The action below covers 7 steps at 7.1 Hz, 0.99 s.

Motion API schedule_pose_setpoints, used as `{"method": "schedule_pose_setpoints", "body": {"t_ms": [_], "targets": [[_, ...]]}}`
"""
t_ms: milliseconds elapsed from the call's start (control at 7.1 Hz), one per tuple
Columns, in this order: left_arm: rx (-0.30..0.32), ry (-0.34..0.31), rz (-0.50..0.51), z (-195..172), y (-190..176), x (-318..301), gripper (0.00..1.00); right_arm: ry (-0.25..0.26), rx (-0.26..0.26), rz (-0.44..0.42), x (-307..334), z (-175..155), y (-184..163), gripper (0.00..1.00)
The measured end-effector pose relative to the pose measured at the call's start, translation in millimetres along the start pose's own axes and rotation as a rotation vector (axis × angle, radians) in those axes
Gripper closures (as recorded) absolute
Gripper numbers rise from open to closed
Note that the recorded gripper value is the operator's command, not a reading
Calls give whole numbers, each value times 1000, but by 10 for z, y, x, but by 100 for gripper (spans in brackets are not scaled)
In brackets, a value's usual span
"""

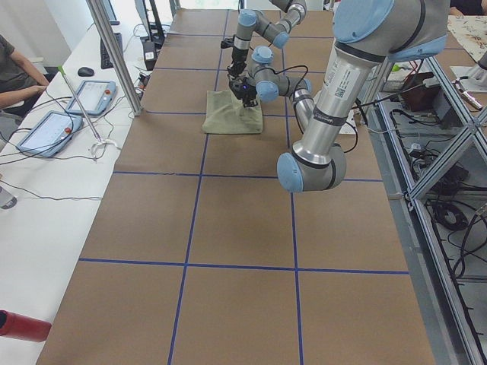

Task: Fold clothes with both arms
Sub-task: 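Carry the near edge with both grippers over the shirt toward the far edge, then lay the edge down at the far edge and open both grippers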

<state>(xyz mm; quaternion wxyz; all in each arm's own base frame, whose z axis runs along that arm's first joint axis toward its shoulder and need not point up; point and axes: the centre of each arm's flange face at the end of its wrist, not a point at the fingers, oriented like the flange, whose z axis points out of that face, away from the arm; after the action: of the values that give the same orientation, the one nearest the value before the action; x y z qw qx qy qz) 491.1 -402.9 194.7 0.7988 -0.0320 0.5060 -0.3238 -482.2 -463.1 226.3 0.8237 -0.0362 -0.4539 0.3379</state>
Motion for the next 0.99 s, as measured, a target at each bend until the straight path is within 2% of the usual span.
{"method": "schedule_pose_setpoints", "body": {"t_ms": [141,423,563,704,845,986], "targets": [[13,14,-8,85,-132,46,100,-21,7,-6,-75,150,-133,100],[38,20,-23,256,-312,207,100,-31,23,-15,-108,288,-344,100],[46,26,-28,331,-391,247,82,-26,26,-13,-102,328,-388,82],[57,29,-24,379,-486,294,67,-18,29,-13,-127,390,-406,1],[78,34,-2,446,-658,380,1,-12,33,-15,-211,507,-441,0],[107,40,28,608,-932,460,0,-19,43,-14,-296,657,-564,0]]}}
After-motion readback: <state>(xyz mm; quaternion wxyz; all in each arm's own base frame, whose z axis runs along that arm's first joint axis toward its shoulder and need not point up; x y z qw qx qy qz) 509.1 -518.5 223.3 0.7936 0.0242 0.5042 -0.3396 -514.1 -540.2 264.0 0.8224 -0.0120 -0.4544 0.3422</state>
